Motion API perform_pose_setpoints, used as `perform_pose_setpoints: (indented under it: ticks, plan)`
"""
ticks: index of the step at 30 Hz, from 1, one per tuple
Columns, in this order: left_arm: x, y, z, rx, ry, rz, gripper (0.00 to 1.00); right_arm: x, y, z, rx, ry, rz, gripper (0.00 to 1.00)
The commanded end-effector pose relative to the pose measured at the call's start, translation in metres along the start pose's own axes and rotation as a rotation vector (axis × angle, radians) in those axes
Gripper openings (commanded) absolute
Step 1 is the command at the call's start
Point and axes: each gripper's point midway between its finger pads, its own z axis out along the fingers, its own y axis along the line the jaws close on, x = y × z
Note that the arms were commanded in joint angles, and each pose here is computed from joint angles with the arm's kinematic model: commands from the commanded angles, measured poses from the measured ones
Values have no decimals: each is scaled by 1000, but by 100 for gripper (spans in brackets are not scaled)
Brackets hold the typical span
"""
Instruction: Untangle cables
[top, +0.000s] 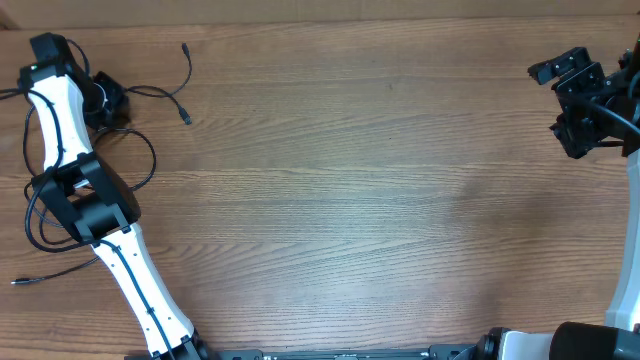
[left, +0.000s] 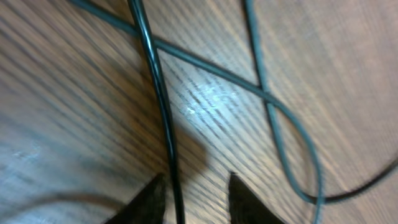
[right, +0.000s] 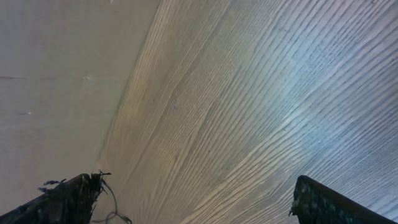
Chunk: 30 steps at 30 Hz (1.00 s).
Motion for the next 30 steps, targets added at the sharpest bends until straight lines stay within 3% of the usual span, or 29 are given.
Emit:
perform_pose_setpoints:
  ticks: [1, 2, 3, 6, 11, 18, 24, 25, 26, 30]
  plan:
    - [-21, -22, -32, 58, -82, 26, 45, 0, 4, -1, -15, -5, -10, 100]
    - [-25, -26, -40, 68, -101, 31, 57, -1, 5, -1, -16, -6, -11, 100]
    - [-31, -35, -54, 87, -132, 42, 84, -1, 5, -1, -18, -8, -11, 100]
    - [-30, -49, -65, 104, -152, 63, 99, -2, 6, -1, -22, -12, -13, 100]
    - [-16, -56, -48, 45, -140, 36, 100, -2, 6, 0, -21, -11, -13, 100]
    - [-12, -62, -29, -106, -233, 63, 100, -1, 5, 1, -16, -6, -11, 100]
    - [-15, -64, -20, -76, -239, -11, 86, -1, 4, 3, -10, -1, -8, 100]
    - [-15, -64, -18, -66, -231, -18, 79, -1, 3, 4, -8, 1, -7, 100]
    - [-15, -59, -11, -56, -212, -34, 65, -1, 2, 7, -1, 8, -4, 100]
    - [-12, -49, 2, -56, -176, -65, 72, -1, -2, 15, 14, 23, 3, 100]
